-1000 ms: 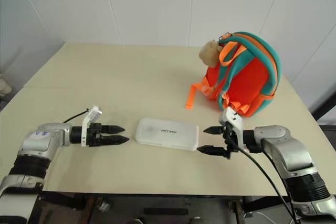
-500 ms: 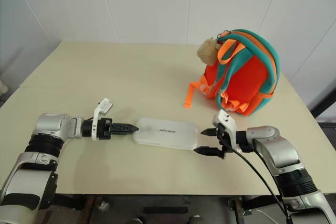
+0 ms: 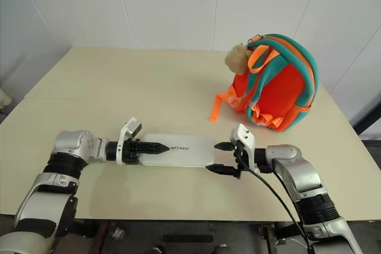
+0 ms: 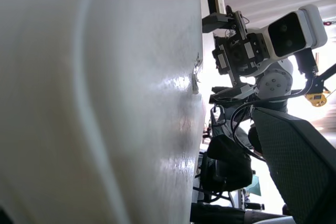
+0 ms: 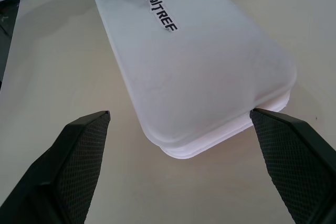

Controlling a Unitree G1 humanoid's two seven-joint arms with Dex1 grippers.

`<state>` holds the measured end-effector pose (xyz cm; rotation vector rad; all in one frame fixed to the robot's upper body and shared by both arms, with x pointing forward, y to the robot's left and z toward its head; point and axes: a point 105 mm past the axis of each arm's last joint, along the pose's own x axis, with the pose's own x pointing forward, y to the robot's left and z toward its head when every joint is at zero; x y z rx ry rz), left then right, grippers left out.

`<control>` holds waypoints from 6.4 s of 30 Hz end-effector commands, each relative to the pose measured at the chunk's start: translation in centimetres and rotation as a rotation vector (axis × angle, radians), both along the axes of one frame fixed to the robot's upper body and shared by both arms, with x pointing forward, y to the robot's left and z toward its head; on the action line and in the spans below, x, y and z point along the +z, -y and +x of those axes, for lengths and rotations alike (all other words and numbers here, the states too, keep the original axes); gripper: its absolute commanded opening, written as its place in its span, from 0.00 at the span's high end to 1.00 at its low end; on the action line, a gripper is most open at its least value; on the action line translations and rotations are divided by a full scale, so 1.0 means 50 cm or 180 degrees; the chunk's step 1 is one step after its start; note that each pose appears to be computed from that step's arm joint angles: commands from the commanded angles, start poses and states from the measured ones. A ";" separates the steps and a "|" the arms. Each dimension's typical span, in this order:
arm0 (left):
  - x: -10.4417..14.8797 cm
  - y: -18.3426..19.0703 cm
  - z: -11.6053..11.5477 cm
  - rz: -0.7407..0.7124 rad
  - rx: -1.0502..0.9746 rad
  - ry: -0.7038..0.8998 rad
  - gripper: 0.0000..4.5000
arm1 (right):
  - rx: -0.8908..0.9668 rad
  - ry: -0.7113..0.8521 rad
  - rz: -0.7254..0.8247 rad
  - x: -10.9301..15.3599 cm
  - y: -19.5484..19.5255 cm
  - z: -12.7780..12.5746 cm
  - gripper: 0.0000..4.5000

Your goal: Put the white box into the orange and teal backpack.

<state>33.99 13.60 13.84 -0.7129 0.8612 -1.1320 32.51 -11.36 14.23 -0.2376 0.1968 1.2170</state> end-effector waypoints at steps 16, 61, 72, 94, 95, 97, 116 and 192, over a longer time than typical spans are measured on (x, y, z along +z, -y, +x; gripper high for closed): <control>0.034 0.018 -0.039 -0.0448 -0.0201 -0.0188 0.70 | 0.0001 0.0278 -0.0014 -0.001 0.013 -0.023 0.00; 0.065 -0.137 -0.096 -0.0406 0.1336 0.1286 0.70 | -0.0905 0.1439 0.1201 0.263 -0.018 0.189 0.88; 0.084 -0.211 -0.126 -0.0119 0.1659 0.1546 0.70 | 0.1511 -0.0017 0.1044 0.248 -0.082 -0.110 1.00; 0.232 -0.154 -0.161 0.0366 0.0730 0.3222 0.70 | 0.1419 -0.0474 0.0639 0.230 -0.032 -0.093 1.00; 0.235 -0.144 -0.159 0.0382 0.0617 0.3291 0.70 | 0.1421 -0.0475 0.0640 0.225 -0.037 -0.092 1.00; 0.232 -0.131 -0.151 0.0470 0.0453 0.3392 0.70 | 0.1442 -0.0481 0.0676 0.222 -0.044 -0.091 1.00; 0.294 -0.121 -0.096 0.0400 0.0127 0.4147 0.70 | 0.1449 -0.0649 0.0565 0.196 -0.030 -0.112 1.00; 0.270 0.045 0.075 0.1031 -0.0669 0.4965 0.97 | 0.1375 -0.0346 0.0573 0.187 -0.067 -0.098 1.00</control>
